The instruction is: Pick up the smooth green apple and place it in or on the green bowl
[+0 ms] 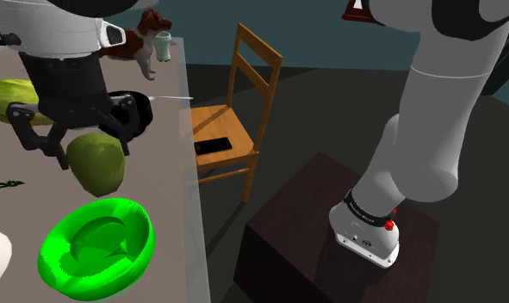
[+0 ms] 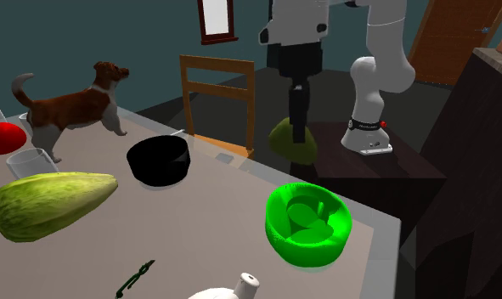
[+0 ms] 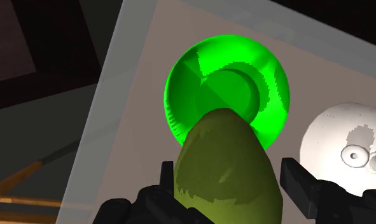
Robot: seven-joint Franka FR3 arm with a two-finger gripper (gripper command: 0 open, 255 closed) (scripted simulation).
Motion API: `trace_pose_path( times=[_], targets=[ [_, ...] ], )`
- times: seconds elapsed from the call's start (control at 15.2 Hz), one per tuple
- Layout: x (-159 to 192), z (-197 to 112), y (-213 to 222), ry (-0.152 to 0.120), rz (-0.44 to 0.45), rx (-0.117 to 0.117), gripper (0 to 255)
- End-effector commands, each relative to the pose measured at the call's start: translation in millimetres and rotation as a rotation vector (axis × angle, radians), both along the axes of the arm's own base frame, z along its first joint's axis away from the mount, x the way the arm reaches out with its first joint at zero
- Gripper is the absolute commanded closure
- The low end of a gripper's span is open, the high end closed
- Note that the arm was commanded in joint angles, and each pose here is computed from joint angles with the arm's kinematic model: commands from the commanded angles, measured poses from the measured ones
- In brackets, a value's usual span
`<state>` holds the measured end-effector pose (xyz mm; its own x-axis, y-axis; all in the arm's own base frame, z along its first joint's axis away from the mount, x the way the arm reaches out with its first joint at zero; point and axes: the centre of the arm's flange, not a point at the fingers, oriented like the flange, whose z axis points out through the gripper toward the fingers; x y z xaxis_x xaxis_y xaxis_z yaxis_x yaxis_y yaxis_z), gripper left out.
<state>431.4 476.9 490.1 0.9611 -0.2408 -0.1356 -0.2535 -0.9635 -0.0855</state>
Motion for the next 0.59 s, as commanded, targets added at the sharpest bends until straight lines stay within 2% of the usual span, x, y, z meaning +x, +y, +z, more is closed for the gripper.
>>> trace_pose_path(
  times=[0.0,0.33,0.53],
  targets=[
    [-18,3,18,0.000,-0.001,0.000,255],
    [-55,9,67,0.000,-0.001,0.000,255],
    [-55,-7,67,0.000,-0.001,0.000,255]
  ],
)
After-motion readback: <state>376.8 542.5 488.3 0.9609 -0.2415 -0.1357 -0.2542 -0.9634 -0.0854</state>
